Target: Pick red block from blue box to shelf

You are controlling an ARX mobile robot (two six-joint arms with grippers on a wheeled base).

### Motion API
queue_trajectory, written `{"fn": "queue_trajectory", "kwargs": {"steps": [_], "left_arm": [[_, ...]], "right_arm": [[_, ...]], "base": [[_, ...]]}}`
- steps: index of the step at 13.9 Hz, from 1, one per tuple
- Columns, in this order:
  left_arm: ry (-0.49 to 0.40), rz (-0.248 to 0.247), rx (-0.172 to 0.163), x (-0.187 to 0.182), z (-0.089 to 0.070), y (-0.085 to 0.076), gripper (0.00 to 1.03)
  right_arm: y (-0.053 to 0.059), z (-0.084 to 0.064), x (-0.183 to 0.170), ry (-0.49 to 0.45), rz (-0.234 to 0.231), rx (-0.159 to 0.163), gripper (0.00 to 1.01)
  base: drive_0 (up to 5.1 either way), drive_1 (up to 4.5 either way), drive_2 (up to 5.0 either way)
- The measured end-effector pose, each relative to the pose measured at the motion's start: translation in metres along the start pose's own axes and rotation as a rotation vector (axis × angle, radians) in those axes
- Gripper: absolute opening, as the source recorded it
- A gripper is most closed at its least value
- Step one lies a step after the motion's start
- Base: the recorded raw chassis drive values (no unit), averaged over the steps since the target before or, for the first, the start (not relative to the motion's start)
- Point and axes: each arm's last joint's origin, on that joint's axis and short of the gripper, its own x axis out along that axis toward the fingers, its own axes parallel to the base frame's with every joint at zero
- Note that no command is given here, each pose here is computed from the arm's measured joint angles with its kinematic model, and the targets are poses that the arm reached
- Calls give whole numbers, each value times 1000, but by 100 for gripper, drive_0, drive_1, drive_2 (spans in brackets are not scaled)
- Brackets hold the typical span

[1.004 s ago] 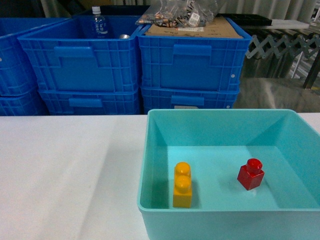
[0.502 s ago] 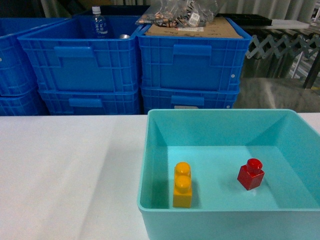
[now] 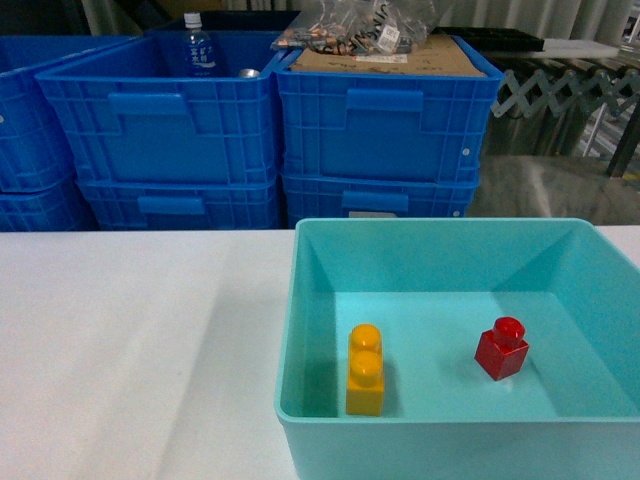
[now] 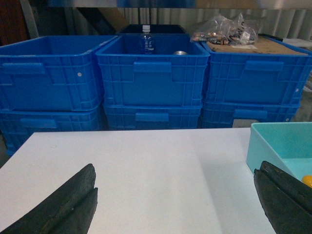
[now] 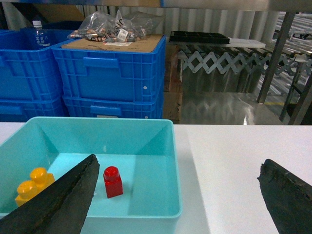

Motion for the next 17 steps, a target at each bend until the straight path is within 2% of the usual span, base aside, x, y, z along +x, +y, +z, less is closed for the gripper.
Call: {"fn": "queue_trajectory", "kwargs": {"steps": [8, 10, 11, 12, 15, 16, 17], "left_arm": [[0, 0, 0, 0, 0, 0, 98], [0, -1, 0, 0, 0, 0, 98], [0, 0, 0, 0, 0, 0, 98], [0, 1, 0, 0, 0, 0, 98], [0, 0, 0, 0, 0, 0, 98], [0, 0, 0, 0, 0, 0, 98], [0, 0, 0, 0, 0, 0, 98]], "right_arm": [[0, 0, 0, 0, 0, 0, 98], [3, -3, 7, 145, 114, -56, 98], [8, 2, 14, 161, 165, -80, 98], [16, 12, 25, 146, 199, -101, 98], [39, 34, 67, 186, 207, -124, 98], [50, 35, 82, 247, 204, -130, 98], [67, 36, 105, 306, 188, -141, 98]], "base": [[0, 0, 0], [0, 0, 0], [0, 0, 0], [0, 0, 0], [0, 0, 0], [0, 0, 0], [0, 0, 0]]}}
